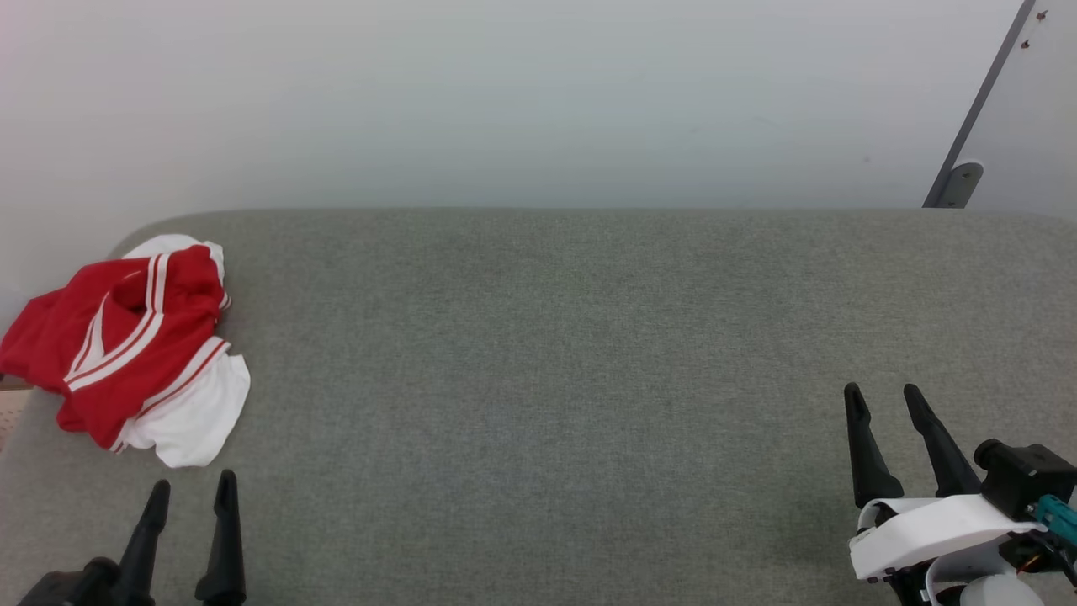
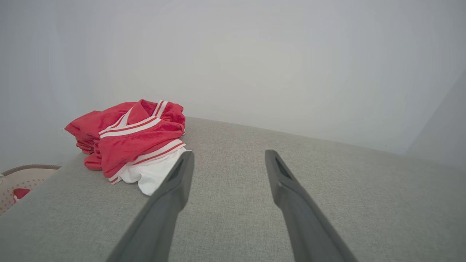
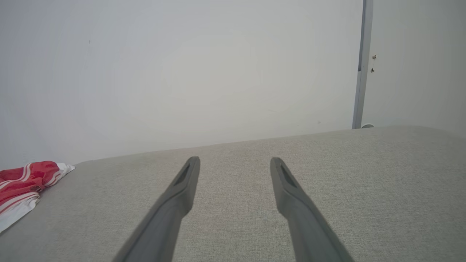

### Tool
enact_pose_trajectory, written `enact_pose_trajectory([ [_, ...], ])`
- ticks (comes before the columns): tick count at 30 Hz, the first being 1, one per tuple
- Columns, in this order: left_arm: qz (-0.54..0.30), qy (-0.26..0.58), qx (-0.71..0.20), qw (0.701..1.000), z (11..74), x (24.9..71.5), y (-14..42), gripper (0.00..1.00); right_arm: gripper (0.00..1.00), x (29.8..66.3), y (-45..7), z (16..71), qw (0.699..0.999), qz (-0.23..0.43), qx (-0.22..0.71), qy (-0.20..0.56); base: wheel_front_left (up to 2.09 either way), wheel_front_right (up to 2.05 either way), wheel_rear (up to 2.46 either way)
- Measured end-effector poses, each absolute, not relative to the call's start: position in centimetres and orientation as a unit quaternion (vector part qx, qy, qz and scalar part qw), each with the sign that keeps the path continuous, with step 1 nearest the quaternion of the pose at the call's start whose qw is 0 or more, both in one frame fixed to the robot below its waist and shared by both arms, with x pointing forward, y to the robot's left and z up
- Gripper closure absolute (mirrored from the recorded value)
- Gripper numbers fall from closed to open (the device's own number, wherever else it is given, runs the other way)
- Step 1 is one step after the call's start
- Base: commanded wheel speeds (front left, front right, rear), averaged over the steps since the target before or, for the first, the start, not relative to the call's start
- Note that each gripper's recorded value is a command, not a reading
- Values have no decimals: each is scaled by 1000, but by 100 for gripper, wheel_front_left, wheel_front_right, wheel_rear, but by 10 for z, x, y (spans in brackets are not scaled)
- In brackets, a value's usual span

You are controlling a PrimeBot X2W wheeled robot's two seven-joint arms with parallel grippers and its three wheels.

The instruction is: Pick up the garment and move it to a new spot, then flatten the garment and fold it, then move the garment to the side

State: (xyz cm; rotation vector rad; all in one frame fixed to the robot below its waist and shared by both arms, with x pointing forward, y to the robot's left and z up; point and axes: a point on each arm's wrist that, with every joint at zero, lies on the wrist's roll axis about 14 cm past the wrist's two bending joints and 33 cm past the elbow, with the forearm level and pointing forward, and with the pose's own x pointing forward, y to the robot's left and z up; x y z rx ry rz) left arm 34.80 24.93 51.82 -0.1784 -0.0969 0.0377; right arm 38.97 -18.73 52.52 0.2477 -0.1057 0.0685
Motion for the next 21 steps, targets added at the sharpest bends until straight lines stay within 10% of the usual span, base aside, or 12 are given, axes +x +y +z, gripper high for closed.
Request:
enact_pose_trajectory([
  [21, -7, -59, -24, 998, 524, 349, 245, 0, 0, 391, -182, 537, 994, 50, 56, -76, 0, 0, 0],
])
